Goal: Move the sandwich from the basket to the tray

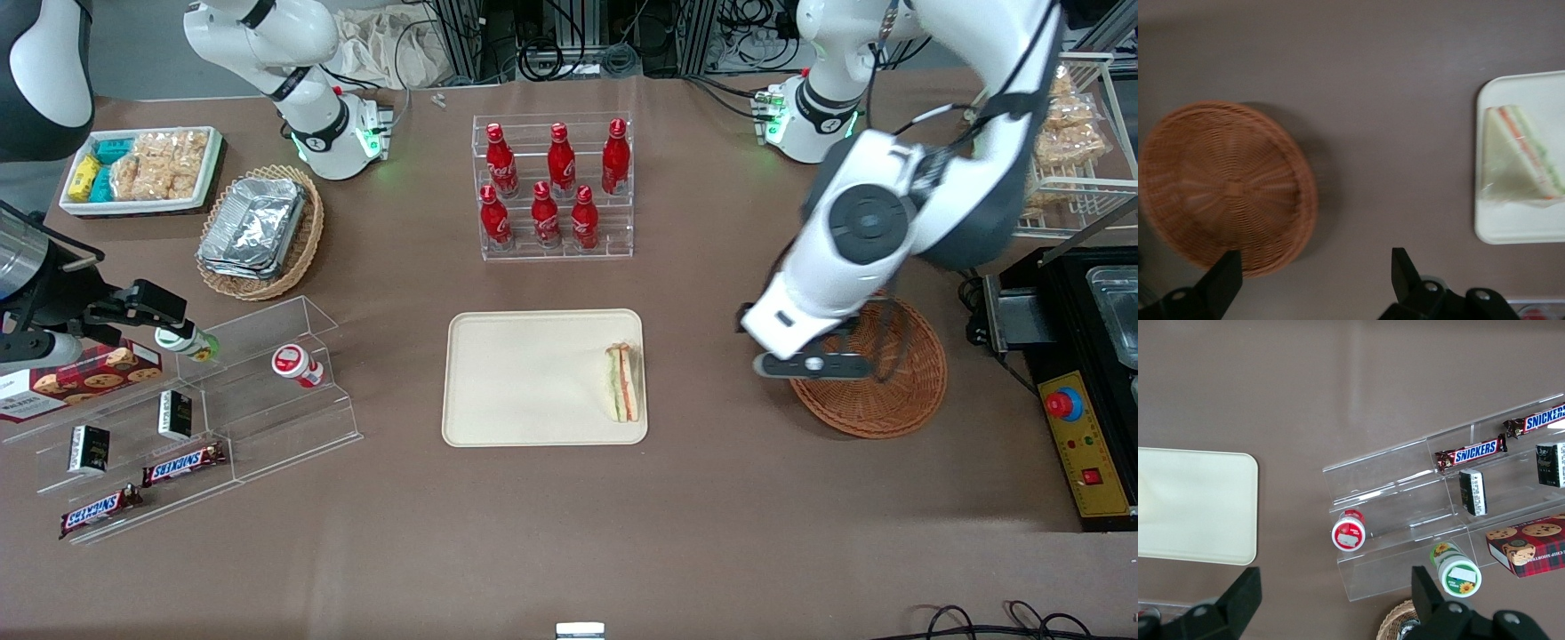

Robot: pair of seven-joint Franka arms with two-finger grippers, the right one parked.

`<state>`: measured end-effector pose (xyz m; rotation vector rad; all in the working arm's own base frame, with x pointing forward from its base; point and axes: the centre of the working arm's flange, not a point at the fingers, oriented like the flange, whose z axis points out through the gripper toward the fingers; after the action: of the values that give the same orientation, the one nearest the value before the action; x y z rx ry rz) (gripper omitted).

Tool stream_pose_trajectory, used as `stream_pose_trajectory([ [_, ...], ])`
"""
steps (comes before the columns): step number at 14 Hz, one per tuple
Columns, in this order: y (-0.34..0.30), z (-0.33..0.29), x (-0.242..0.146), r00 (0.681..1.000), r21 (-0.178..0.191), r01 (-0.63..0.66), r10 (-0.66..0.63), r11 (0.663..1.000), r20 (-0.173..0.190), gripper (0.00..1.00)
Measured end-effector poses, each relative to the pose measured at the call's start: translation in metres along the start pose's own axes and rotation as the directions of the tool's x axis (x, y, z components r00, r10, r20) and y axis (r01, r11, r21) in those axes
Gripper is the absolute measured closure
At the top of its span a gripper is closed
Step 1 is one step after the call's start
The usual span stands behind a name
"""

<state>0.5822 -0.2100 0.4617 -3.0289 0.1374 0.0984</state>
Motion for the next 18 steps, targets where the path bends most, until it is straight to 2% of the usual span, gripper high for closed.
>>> stream_pose_trajectory([
  [4,-0.09,-0.048,-0.004,0.999,0.024,0.027,-0.028,0.999,0.033,0.0],
  [7,-0.131,-0.067,-0.005,0.994,0.012,0.096,-0.097,0.995,0.054,0.0],
  [18,-0.193,-0.057,-0.005,0.978,0.001,0.192,-0.192,0.981,0.082,0.0],
])
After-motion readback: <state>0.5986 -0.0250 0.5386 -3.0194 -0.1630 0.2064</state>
